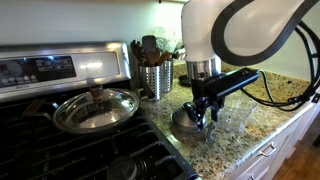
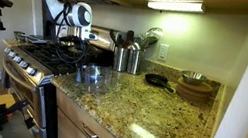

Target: Take the cap off of the clear container then remove the object inside the container

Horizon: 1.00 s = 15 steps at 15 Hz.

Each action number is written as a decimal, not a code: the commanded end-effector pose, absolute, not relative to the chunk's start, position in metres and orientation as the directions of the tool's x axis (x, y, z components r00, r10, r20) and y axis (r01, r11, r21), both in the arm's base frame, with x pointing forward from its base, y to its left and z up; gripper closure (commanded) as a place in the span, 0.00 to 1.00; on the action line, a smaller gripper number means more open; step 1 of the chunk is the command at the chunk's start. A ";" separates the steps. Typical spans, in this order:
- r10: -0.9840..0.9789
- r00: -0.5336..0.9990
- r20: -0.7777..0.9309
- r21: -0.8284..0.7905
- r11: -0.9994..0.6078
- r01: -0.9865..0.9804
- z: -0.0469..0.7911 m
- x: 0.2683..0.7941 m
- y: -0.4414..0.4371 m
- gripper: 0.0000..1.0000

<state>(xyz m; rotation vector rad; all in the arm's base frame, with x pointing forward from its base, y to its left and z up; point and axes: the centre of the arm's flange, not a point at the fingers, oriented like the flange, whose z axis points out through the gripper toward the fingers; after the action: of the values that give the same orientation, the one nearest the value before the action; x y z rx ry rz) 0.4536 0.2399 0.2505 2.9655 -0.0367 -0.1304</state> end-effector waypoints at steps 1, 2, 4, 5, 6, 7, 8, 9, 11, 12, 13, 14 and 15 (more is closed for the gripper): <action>-0.050 0.998 -0.033 0.155 -0.987 -0.044 0.296 0.441 0.226 0.09; -0.057 0.998 -0.021 0.149 -0.987 -0.053 0.305 0.442 0.223 0.03; -0.067 0.998 -0.011 0.131 -0.989 -0.065 0.325 0.443 0.215 0.00; -0.073 0.997 -0.014 0.123 -0.990 -0.070 0.334 0.443 0.211 0.00; -0.070 0.997 -0.023 0.113 -0.991 -0.067 0.342 0.443 0.206 0.00; -0.069 0.997 -0.033 0.109 -0.992 -0.065 0.349 0.443 0.201 0.00; -0.062 0.997 -0.048 0.101 -0.993 -0.057 0.356 0.442 0.196 0.00; -0.054 0.997 -0.060 0.094 -0.994 -0.048 0.362 0.441 0.190 0.00; -0.042 0.996 -0.076 0.077 -0.996 -0.036 0.373 0.440 0.178 0.00; -0.038 0.996 -0.079 0.069 -0.997 -0.032 0.378 0.440 0.174 0.00; -0.039 0.996 -0.081 0.067 -0.997 -0.033 0.382 0.440 0.169 0.00; -0.035 0.996 -0.083 0.061 -0.998 -0.030 0.386 0.441 0.165 0.00; -0.033 0.996 -0.084 0.057 -0.998 -0.029 0.389 0.441 0.162 0.00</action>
<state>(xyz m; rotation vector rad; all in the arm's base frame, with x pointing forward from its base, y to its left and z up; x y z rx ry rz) 0.4539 0.1819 0.3732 3.0670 -0.0593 -0.1113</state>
